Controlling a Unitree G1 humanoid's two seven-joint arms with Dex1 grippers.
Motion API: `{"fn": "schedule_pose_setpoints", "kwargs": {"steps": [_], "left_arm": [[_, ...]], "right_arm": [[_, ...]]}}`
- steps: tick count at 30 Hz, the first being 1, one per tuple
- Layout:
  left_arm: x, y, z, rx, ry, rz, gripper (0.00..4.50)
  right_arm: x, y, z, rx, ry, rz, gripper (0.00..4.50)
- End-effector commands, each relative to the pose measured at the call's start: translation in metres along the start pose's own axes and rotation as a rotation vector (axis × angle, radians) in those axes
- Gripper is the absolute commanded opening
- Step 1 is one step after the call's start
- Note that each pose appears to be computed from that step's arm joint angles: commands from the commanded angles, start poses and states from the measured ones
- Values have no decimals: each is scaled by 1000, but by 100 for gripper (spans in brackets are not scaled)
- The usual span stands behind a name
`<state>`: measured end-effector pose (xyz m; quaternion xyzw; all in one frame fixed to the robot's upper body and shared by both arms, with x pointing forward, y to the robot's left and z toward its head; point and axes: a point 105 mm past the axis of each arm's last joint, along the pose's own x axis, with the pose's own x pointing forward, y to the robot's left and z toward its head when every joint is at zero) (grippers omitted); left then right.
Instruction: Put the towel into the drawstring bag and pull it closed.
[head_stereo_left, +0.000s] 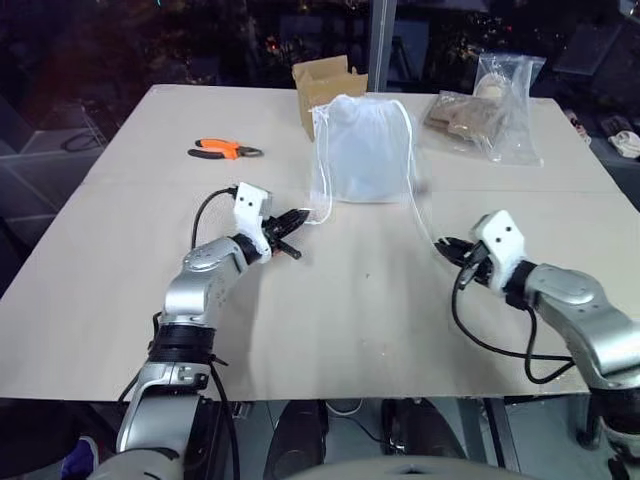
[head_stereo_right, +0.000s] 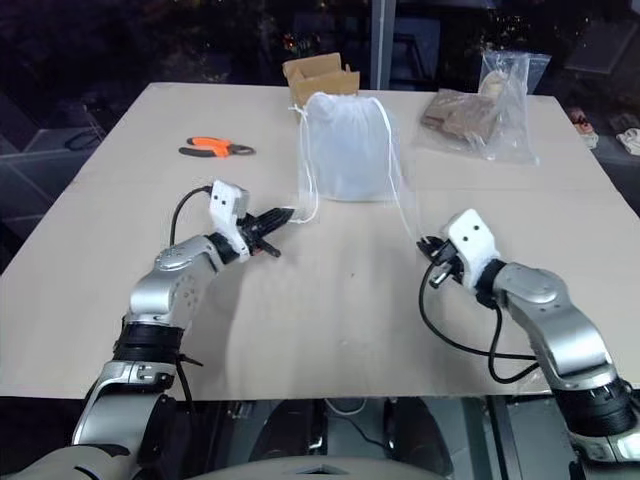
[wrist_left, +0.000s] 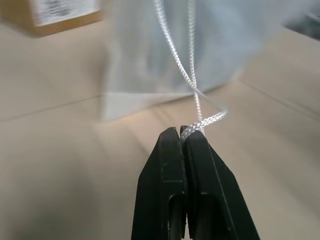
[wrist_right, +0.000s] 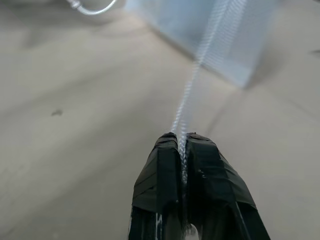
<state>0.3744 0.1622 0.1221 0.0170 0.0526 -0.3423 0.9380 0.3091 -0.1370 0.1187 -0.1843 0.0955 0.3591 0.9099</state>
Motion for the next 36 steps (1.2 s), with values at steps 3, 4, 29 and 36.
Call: {"fn": "schedule_pose_setpoints", "kwargs": {"steps": [3,4,29,36], "left_arm": [[-19,-2,9,35,9,-74,139],[-22,-2,7,47,23,-76,185],[-92,0,48,63,-176,158,445],[-114,-2,39,35,-142,205,445]], "right_arm": [[-4,-2,-7,-44,1,8,167],[-6,1,-10,-35,6,15,212],[-70,-3,41,6,-322,-261,450],[-88,4,32,10,-266,-262,450]]}}
